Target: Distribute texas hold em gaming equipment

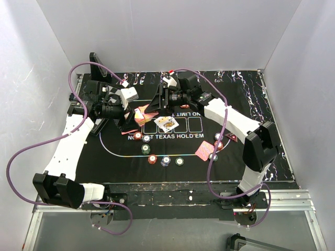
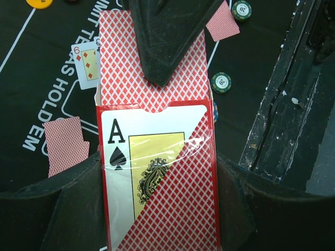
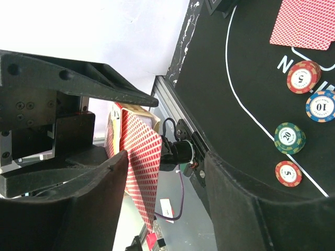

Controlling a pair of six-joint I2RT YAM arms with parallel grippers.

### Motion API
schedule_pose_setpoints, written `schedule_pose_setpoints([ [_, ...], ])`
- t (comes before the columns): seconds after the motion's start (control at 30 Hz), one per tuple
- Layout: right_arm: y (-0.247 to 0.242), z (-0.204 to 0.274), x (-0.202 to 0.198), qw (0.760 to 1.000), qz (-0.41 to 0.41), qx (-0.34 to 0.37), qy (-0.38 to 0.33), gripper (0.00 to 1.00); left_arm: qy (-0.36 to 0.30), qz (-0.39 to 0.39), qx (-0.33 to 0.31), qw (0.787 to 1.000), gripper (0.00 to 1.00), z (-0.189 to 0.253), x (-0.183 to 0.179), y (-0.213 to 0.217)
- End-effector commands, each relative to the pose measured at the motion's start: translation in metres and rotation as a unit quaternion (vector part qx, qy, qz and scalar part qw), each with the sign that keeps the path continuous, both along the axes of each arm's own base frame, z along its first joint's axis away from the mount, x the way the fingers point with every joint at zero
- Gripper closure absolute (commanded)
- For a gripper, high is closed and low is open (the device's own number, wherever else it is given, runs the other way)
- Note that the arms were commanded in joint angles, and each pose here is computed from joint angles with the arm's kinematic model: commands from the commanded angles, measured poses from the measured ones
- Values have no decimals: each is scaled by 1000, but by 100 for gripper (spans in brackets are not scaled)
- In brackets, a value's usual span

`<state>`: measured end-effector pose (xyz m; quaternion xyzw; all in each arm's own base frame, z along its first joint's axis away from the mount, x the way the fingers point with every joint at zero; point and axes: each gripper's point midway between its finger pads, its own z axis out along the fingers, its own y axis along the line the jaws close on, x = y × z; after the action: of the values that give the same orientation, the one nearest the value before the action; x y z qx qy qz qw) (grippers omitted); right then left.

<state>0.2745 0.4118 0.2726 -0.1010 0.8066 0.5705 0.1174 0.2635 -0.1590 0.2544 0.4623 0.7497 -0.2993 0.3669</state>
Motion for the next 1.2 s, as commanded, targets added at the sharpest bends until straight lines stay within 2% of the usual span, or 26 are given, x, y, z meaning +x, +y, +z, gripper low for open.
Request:
schedule_pose_setpoints([
  [0.0,5,21,2,999,8,27,-17,36,-42,-18,-23,999,100,22,-2,-8],
  [0.33,-20,22,14,999,-29,32,-20,60,-43,-19,-23,999,100,22,-5,-8],
  [0.63,-39,29,18,998,-50,23,-42,67,-44,-20,-24,999,100,23,-5,-8],
  [0.87,-60,41,25,995,-76,13,-68,81,-47,-19,-21,999,100,22,-6,-7],
  [1.17,-86,63,34,986,-105,-19,-129,89,-44,-19,-22,999,100,21,-6,-7],
])
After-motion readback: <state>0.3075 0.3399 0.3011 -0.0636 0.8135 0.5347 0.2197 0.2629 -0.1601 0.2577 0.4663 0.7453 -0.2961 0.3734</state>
